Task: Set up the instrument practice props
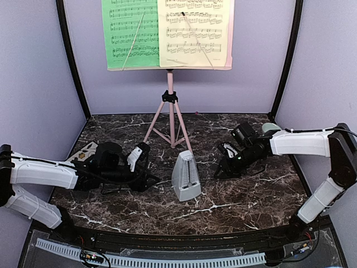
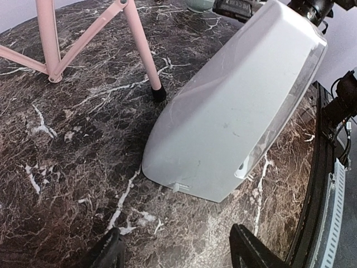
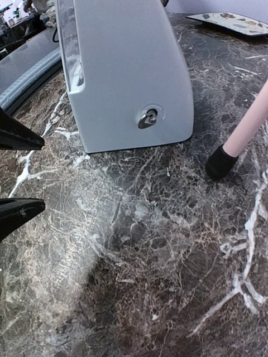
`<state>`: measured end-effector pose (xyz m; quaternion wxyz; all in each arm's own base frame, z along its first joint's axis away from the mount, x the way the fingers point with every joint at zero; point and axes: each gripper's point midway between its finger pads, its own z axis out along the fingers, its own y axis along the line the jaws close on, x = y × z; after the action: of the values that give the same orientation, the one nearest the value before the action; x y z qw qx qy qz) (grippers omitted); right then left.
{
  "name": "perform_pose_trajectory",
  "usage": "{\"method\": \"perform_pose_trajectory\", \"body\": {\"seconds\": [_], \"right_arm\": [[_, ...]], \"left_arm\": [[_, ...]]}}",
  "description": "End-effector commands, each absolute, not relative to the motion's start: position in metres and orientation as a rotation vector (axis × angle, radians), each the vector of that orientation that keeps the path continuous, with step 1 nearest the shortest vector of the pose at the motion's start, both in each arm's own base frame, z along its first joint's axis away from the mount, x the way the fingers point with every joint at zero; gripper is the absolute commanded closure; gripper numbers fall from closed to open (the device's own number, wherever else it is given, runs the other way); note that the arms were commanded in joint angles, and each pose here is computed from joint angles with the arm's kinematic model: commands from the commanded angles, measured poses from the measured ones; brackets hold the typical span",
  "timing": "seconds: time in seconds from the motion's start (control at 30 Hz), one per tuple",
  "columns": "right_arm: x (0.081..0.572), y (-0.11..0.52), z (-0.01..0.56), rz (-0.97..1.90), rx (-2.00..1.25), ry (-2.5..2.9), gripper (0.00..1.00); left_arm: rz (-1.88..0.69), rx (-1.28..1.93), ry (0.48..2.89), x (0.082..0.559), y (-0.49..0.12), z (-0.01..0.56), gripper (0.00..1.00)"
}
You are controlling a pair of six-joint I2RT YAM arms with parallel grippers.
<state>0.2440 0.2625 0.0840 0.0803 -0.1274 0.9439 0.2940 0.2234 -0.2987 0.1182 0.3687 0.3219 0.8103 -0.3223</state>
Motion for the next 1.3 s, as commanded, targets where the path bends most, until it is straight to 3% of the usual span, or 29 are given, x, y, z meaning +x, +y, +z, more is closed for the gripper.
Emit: {"method": "perform_pose_trajectory", "body": {"seconds": [0.0,0.43,0.7,0.97,1.0,1.03,1.27], "right_arm": [[0.257,0.282,0.087,0.982,-0.486,2.676,0.7],[0.221,0.354,0.054,1.108,-0.782,2.612,0.73],[0.206,0.391,0.063,1.146,-0.887,2.518,0.71],[0.196,0.377,0.076,1.136,-0.895,2.468,0.69],[0.194,0.372,0.077,1.113,-0.906,2.458,0.6],[0.192,0.367,0.077,1.094,-0.907,2.461,0.56],[0.197,0.34,0.092,1.058,-0.819,2.442,0.4]], "left_arm": [[-0.871,0.725,2.083,0.227,-0.299,0.129,0.35],[-0.866,0.612,2.115,0.231,-0.291,0.14,0.33],[-0.916,0.649,2.055,0.221,-0.292,0.164,0.03],[-0.899,0.743,2.034,0.209,-0.314,0.181,0.01],[-0.897,0.741,2.031,0.207,-0.317,0.183,0.01],[-0.889,0.737,2.033,0.206,-0.32,0.182,0.01],[-0.819,0.68,2.021,0.206,-0.347,0.181,0.01]]}}
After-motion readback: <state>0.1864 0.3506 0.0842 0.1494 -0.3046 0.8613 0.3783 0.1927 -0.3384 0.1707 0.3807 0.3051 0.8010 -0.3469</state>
